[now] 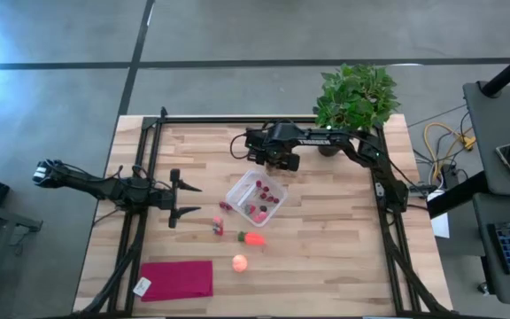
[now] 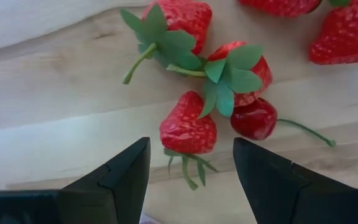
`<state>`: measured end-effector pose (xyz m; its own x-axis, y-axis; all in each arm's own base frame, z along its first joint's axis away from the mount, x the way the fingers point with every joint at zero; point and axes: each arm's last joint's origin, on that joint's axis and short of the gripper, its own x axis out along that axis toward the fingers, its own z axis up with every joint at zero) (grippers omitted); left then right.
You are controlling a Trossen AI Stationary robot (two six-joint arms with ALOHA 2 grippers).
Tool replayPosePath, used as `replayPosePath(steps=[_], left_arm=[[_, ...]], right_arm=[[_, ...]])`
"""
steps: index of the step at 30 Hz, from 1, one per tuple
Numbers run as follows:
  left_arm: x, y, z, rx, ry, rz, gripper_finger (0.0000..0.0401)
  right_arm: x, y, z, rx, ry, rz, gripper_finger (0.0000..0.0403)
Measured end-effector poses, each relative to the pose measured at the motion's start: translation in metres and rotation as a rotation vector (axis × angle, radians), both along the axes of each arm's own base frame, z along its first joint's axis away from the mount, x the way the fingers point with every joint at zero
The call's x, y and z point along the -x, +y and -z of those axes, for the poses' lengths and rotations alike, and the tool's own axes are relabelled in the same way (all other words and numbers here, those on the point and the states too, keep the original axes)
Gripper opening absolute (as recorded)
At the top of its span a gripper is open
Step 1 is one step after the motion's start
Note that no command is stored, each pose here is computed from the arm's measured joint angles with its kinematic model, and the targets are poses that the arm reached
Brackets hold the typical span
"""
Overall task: Pick and placing Produce into tupperware
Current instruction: Put the red strawberry into the transparent container
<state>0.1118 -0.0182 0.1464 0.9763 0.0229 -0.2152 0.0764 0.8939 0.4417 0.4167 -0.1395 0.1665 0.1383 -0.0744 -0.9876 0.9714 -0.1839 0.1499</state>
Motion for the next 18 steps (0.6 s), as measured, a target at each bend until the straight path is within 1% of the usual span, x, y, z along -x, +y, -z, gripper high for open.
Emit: replayPosePath(steps=[7, 13, 18], left_arm=[[0.0000, 0.0000, 0.0000, 0.000, 0.000, 0.000, 0.0247], [0.0000, 0.0000, 0.0000, 0.000, 0.000, 0.000, 0.0247], [0.0000, 0.0000, 0.0000, 0.000, 0.000, 0.000, 0.0247]], right_arm=[[0.0003, -0.0023, 0.0016, 0.021, 0.009, 0.016, 0.0221], [0.0010, -0.0058, 0.0063, 0.017, 0.020, 0.033, 0.0221], [-0.0001, -0.0059, 0.0104, 0.009, 0.019, 0.040, 0.0207]])
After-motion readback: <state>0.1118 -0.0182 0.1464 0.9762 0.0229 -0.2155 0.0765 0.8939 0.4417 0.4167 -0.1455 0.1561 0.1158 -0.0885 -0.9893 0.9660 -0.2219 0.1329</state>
